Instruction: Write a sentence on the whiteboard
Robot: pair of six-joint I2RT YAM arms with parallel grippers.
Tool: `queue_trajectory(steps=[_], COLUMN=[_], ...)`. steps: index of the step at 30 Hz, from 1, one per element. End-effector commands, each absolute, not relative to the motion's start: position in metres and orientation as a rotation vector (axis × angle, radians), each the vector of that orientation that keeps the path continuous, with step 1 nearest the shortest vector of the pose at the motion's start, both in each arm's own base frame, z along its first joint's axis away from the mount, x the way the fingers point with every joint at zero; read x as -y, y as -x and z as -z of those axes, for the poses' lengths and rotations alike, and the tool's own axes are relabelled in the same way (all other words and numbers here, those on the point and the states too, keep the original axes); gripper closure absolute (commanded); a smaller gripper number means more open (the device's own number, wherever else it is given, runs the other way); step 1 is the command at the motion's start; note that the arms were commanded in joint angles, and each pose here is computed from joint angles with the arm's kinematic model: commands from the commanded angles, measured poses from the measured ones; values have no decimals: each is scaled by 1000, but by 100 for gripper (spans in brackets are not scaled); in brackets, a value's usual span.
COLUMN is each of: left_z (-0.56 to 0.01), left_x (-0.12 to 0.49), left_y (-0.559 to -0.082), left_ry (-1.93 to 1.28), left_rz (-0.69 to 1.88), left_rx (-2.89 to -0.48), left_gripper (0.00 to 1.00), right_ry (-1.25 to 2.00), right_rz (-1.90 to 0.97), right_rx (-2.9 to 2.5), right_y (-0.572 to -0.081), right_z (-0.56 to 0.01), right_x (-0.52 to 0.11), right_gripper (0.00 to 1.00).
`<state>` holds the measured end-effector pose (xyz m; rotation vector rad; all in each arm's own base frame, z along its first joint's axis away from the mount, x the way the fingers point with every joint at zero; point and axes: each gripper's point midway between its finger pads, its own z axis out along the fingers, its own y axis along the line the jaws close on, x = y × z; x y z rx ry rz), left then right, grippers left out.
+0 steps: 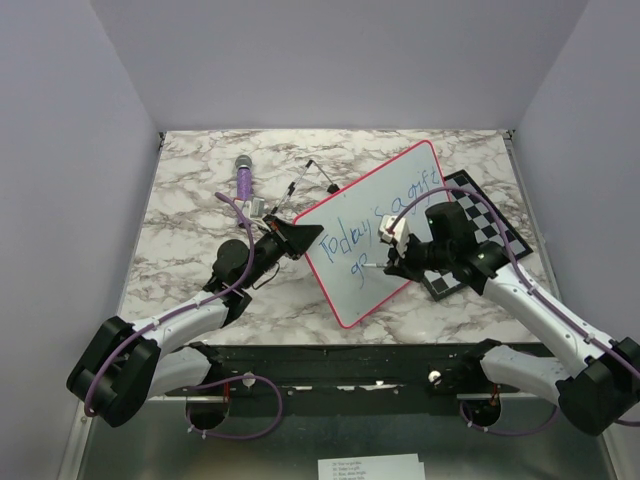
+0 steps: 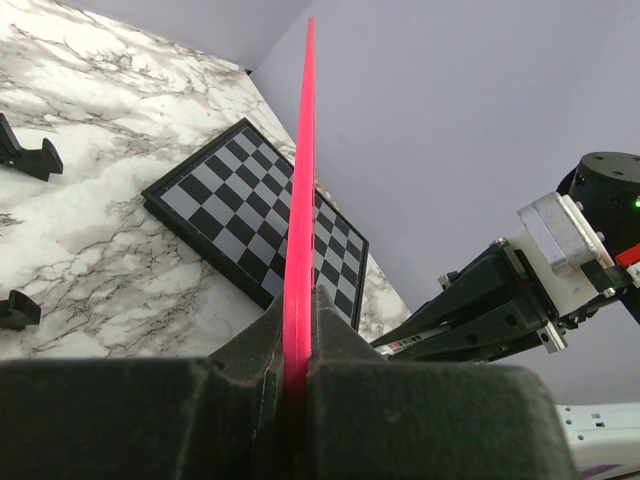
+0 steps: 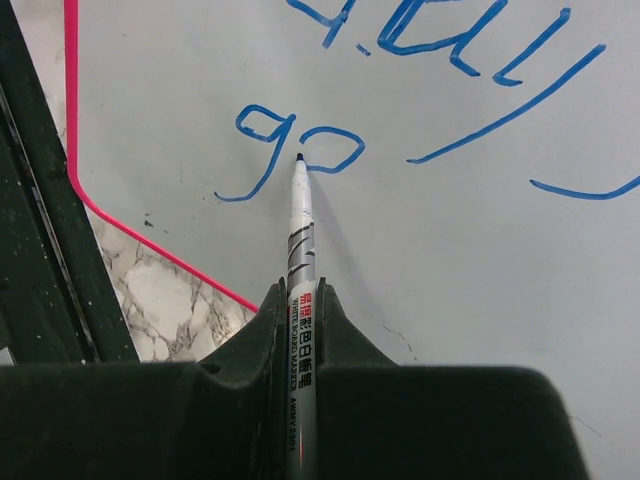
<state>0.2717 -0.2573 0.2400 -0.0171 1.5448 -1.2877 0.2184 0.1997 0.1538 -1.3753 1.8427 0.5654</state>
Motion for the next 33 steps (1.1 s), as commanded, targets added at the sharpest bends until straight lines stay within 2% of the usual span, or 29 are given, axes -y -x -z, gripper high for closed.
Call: queue_trajectory(steps=[1,14,23,33], left_z=[-288,-286,-286,-288], left_x=[254,252,252,252], left_y=[-268,-266,-265,-265], left_ry=[-1,1,2,-1], left_rz=[1332,1331,1333,1333], left_rx=[-1360,-1363,-1360,-1356], left_gripper=[100,100,100,100], right_ry=[1332,1197,1082,1075], right_rz=[-553,-557,-428,-420], right_rx=[-1807,-1759,-1813,-1861], right_y=[-233,-238,-260,-271], right_z=[-172,-203,-199,-189], right_x=[-206,-192,-173,-175], right_gripper=[99,100,99,100])
